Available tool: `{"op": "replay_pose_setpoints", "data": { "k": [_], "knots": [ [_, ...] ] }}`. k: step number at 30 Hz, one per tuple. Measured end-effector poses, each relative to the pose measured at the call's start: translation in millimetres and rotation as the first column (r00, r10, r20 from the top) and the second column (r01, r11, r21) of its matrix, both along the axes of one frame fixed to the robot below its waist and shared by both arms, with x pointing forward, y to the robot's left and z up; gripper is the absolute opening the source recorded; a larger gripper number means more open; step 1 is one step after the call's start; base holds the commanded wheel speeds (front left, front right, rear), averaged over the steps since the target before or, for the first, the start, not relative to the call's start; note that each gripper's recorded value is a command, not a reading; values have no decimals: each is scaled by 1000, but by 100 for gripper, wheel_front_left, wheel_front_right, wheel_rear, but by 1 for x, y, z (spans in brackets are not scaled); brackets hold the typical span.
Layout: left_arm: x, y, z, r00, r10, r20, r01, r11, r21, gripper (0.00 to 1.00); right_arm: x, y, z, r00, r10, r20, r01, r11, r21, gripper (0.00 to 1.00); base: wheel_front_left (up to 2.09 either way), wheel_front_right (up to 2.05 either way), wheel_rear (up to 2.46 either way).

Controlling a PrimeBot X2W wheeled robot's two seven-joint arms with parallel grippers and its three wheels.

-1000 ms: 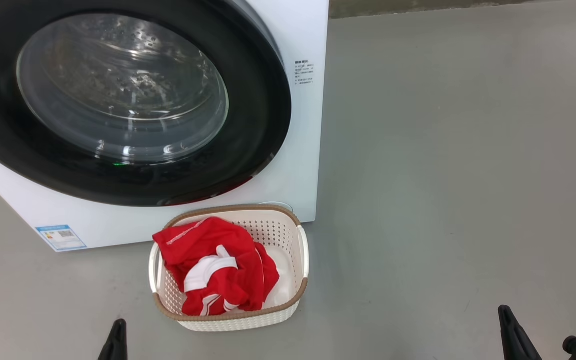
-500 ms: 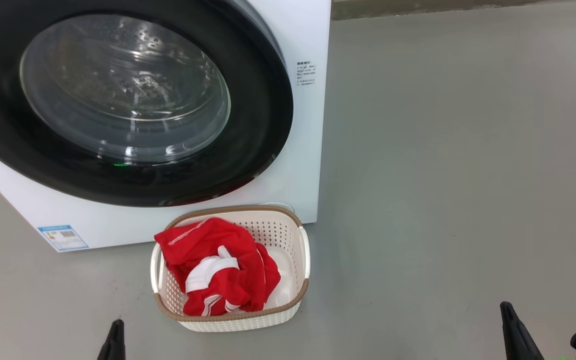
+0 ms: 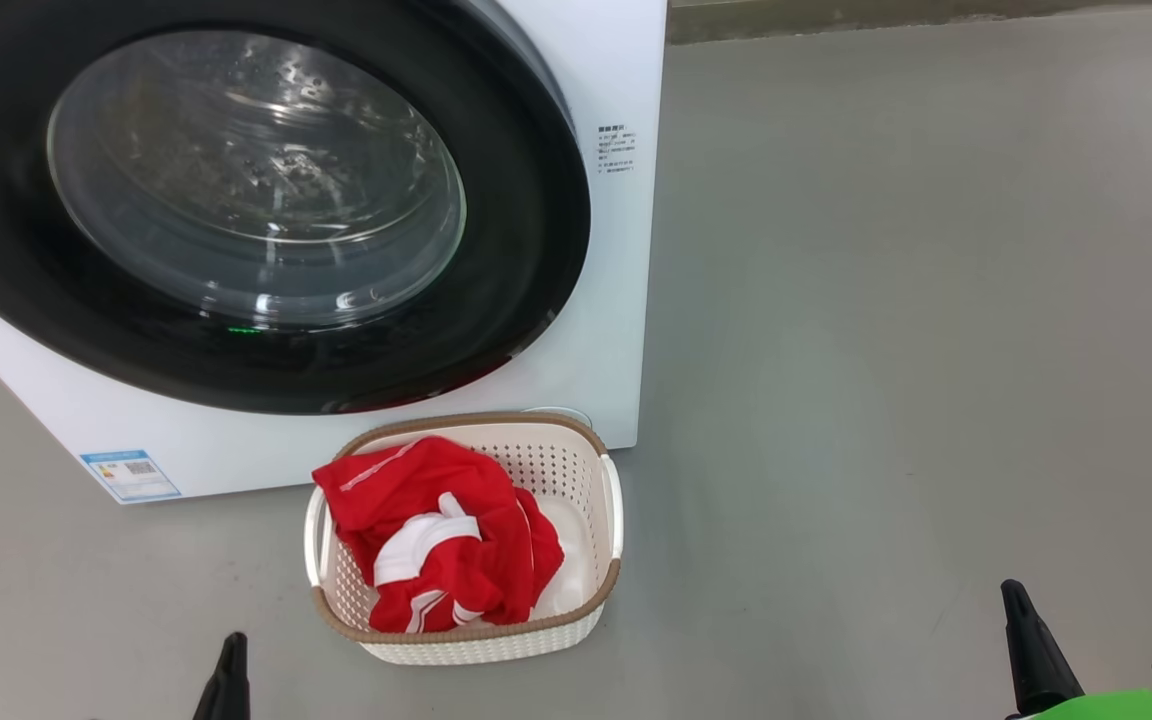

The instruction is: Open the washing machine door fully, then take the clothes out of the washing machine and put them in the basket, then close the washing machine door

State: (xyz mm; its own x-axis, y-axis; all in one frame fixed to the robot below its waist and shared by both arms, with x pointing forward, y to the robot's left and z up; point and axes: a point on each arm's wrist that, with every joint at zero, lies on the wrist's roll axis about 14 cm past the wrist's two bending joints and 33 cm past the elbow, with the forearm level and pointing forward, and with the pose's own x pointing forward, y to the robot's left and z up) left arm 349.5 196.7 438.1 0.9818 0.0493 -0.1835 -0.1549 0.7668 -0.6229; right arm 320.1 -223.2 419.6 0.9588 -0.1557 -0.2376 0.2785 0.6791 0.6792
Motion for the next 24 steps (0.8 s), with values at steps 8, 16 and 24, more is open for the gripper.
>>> {"op": "replay_pose_setpoints", "data": {
  "k": [8,16,24],
  "knots": [
    [3,0,3,1000,15,3,-15,996,-84,0,5,1,3,1000,-10,14,9,997,74,0,0,0,0],
    [5,0,5,999,32,6,-30,985,-168,0,8,3,5,1000,-20,22,17,989,146,0,0,0,0],
    [8,0,8,999,41,10,-37,968,-246,0,16,4,13,998,-31,49,19,975,222,0,0,0,0]
  ]
}}
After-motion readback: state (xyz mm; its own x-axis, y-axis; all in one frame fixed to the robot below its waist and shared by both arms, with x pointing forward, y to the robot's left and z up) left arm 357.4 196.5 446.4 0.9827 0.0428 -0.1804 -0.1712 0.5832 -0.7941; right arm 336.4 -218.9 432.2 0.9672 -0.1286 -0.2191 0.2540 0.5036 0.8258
